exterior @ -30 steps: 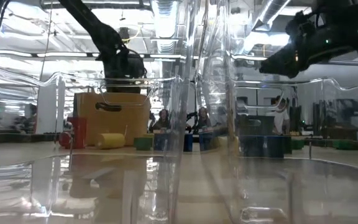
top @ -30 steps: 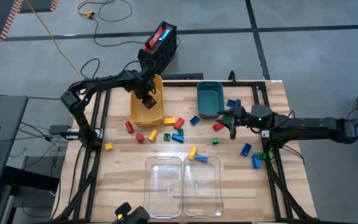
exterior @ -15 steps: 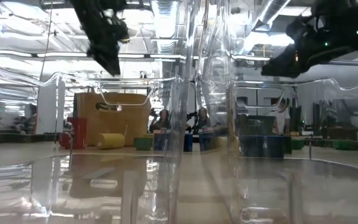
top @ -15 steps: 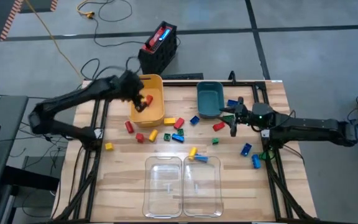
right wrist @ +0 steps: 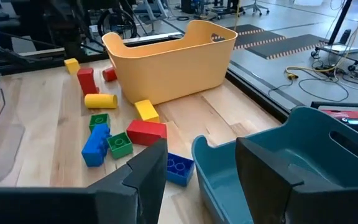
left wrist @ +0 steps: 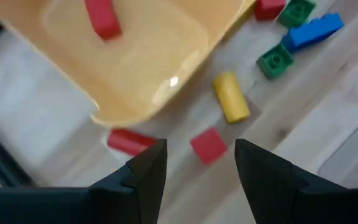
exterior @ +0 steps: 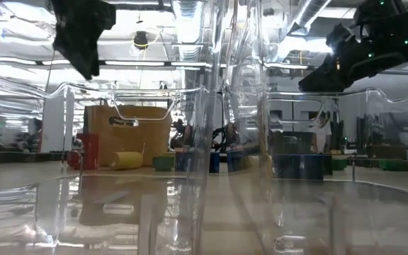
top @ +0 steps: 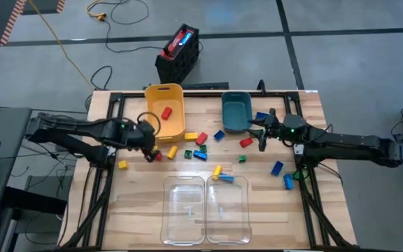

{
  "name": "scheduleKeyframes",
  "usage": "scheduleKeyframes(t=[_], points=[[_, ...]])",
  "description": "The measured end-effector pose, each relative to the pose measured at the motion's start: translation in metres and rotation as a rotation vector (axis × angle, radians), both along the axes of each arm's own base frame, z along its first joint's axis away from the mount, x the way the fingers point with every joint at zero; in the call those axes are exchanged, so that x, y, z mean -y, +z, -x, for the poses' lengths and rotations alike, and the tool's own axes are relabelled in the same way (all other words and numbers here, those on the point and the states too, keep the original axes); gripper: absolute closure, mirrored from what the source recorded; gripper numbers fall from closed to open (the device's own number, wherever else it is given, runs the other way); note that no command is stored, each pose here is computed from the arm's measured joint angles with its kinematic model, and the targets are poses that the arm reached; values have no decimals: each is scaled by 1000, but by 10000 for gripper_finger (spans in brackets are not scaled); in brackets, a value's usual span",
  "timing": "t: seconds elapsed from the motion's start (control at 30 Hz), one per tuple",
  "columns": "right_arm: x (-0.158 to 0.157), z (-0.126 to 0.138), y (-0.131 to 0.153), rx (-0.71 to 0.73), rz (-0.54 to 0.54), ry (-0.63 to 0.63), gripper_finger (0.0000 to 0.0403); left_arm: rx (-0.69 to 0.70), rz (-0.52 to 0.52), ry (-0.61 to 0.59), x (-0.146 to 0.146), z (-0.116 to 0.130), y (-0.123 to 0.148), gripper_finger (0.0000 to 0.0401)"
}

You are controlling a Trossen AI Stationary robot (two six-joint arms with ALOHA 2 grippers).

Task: Sort blocks
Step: Put the red block into the yellow bin

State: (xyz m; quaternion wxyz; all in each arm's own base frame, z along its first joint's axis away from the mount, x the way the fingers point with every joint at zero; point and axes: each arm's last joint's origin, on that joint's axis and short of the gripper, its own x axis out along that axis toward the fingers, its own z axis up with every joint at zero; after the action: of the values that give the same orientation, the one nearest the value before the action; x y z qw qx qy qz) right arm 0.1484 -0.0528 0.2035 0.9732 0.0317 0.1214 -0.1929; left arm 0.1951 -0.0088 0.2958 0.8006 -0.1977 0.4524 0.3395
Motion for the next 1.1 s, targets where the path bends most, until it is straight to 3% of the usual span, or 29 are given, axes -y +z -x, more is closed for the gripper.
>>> scheduleKeyframes(t=[0.13, 0.3, 0.57, 0.73, 0.93, 1.1], points=[[-3, -2, -1, -4, -5, 23, 195, -16, 143, 85, 6, -9, -10, 224], [-11, -5, -2, -9, -10, 74, 195, -133, 262, 132, 12, -28, -33, 224], [-24, -9, 1, 23, -4, 137, 195, -264, 244, 118, 8, -44, -57, 187], [-28, -11, 1, 29, -9, 164, 195, -290, 179, -125, 6, -51, -59, 173], [-29, -12, 4, 60, -10, 170, 195, -437, 33, -525, 7, -48, -58, 176], [-29, -12, 4, 63, -28, 165, 195, -540, -91, -781, 7, -46, -62, 177]])
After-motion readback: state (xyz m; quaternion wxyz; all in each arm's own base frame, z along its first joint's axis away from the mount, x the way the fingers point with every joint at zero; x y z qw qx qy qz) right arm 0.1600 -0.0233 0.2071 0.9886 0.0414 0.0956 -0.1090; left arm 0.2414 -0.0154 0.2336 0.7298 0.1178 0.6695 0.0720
